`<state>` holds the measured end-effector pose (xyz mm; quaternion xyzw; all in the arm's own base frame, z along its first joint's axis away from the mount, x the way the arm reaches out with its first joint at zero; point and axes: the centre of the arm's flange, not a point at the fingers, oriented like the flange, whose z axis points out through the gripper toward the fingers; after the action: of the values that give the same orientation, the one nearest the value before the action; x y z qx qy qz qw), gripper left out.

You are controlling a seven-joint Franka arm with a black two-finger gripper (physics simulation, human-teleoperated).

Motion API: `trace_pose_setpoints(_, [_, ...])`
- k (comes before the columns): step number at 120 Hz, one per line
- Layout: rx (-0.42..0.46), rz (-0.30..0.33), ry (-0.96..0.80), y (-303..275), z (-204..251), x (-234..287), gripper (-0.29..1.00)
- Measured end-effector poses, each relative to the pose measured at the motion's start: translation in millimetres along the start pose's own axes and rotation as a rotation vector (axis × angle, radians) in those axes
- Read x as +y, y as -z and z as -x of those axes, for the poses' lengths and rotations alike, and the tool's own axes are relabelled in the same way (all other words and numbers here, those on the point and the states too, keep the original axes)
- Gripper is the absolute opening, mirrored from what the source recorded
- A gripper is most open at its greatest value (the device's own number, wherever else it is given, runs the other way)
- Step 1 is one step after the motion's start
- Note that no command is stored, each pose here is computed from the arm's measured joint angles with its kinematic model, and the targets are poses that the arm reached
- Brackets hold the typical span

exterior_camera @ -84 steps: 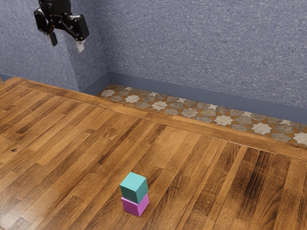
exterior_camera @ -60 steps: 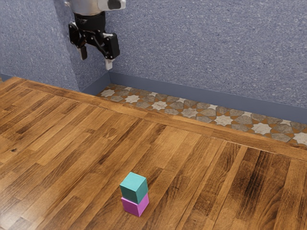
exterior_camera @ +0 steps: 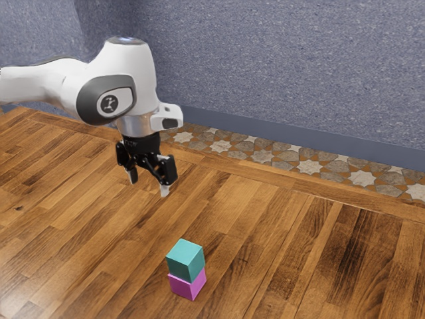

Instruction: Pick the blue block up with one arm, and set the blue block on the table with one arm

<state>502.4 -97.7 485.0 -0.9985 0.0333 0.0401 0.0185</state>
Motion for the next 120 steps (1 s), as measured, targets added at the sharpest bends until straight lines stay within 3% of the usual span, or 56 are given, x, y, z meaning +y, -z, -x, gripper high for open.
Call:
trace_pose_setpoints(31, [0.084,0.054,-0.053,-60,17,58,0.70])
trace_pose_setpoints(120, [0.009,0.052,0.017,-143,24,98,0.70])
